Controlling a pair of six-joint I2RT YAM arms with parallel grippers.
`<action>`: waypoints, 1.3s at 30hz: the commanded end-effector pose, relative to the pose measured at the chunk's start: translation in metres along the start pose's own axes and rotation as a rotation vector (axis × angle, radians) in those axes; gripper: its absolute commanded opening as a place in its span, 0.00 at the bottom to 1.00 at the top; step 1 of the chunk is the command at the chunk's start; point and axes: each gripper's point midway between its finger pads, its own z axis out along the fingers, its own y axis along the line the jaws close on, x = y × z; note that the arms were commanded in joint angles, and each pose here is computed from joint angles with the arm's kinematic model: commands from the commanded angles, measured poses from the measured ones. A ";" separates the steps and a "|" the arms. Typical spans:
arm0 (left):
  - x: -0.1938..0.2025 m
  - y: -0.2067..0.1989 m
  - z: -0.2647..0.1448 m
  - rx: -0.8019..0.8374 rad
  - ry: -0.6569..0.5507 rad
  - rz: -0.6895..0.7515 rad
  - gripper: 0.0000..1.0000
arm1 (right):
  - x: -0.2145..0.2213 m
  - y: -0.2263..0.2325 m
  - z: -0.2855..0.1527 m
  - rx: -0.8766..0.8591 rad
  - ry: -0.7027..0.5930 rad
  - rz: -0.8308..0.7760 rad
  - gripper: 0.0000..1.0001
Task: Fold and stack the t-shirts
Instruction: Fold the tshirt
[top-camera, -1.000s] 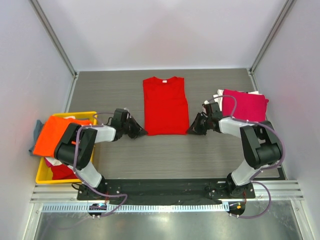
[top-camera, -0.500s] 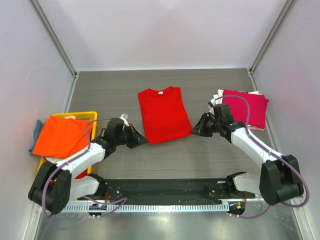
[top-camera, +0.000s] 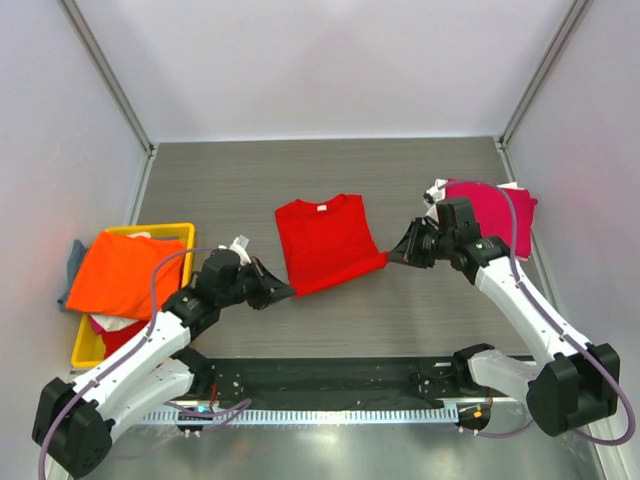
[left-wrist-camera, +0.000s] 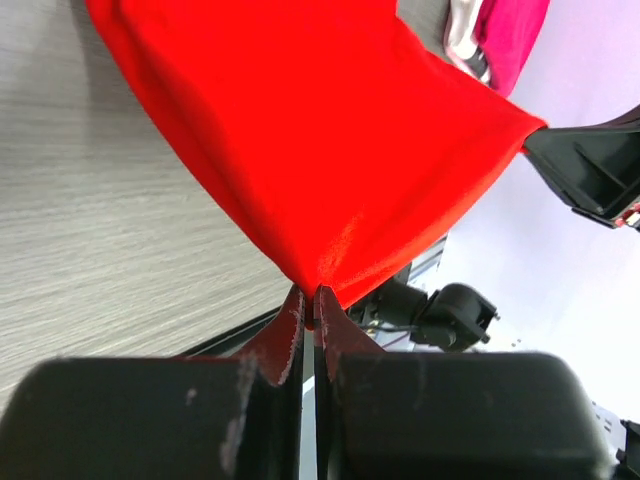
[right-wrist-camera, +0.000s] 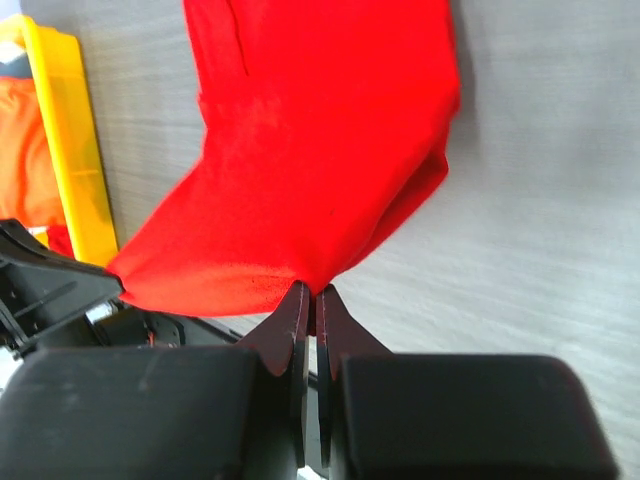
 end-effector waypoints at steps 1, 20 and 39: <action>-0.019 -0.012 -0.005 -0.033 -0.056 -0.003 0.00 | -0.039 0.012 -0.002 0.024 -0.084 -0.060 0.01; -0.161 -0.056 0.026 -0.050 -0.269 -0.061 0.00 | -0.161 0.039 0.078 0.033 -0.109 -0.055 0.01; -0.273 0.008 0.118 -0.182 -0.231 -0.184 0.00 | -0.233 0.015 0.191 -0.007 -0.064 0.044 0.04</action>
